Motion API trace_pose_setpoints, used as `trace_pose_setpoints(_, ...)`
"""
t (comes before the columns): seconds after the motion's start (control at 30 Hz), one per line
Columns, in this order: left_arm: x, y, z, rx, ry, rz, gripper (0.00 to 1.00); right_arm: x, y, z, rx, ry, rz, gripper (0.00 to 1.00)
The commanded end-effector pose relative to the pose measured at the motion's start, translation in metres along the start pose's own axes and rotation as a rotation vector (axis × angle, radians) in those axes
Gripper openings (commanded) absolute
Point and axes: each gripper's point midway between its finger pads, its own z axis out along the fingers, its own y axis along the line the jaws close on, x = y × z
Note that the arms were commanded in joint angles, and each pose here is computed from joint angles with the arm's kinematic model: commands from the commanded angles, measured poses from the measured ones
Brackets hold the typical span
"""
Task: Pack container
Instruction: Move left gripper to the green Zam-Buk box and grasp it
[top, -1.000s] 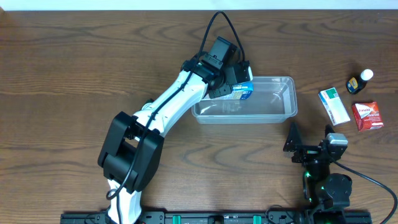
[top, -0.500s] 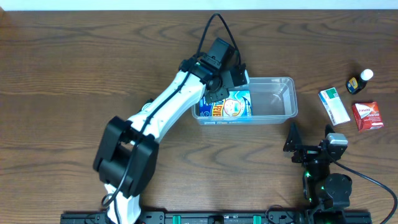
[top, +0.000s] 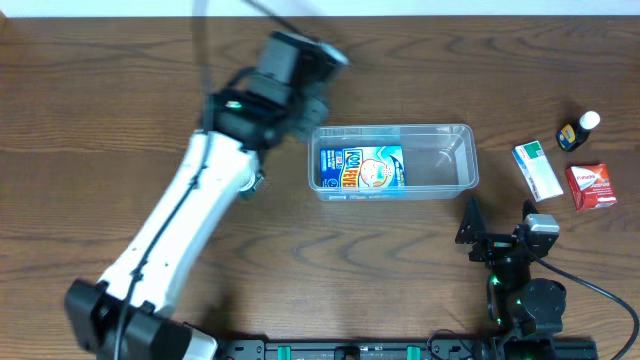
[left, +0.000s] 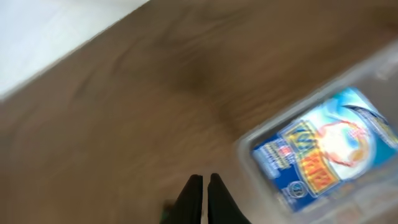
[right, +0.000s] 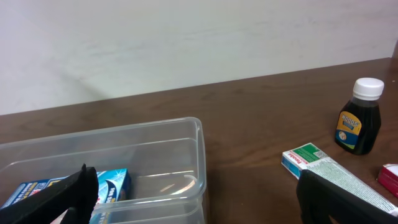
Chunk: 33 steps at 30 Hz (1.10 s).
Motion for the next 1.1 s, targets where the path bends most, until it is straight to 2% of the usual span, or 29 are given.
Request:
trace_pose_setpoints(0.0,0.02,0.055,-0.006,-0.145,0.043,-0.362,0.06,0.0,-0.003,0.0,0.014,-0.002,0.014,0.99)
trace_pose_setpoints(0.13,0.059,0.102,-0.005,-0.235,0.132,-0.648,0.06,0.0,-0.003,0.0,0.014,-0.002,0.014,0.99)
trace_pose_setpoints(0.3,0.106,0.138,0.003,-0.313,0.215,-0.839,0.06,0.0,-0.003,0.0,0.014,-0.002,0.014,0.99)
trace_pose_setpoints(0.57,0.16,0.134,0.023,-0.336,0.348,-0.874,0.06,0.0,-0.003,0.0,0.014,-0.002,0.014,0.99)
trace_pose_setpoints(0.8,0.182,0.127,0.047,-0.322,0.37,-0.811,0.07,0.0,-0.003,0.0,0.014,-0.002,0.014,0.99)
trace_pose_setpoints(0.83,0.183,0.126,0.049,-0.317,0.368,-0.8,0.09,0.0,-0.003,0.0,0.014,-0.002,0.014,0.99)
trace_pose_setpoints(0.9,0.186,0.125,0.053,-0.305,0.369,-0.769,0.22,0.0,-0.003,0.0,0.014,-0.002,0.014,0.99)
trace_pose_setpoints(0.97,0.187,0.124,0.055,-0.299,0.374,-0.743,0.28,0.0,-0.003,0.0,0.014,-0.002,0.014,0.99)
trace_pose_setpoints(1.03,0.184,0.119,0.057,-0.249,0.372,-0.687,0.48,0.0,-0.003,0.0,0.014,-0.002,0.014,0.99)
trace_pose_setpoints(1.07,0.18,0.114,0.06,-0.202,0.366,-0.646,0.64,0.0,-0.003,0.0,0.014,-0.002,0.014,0.99)
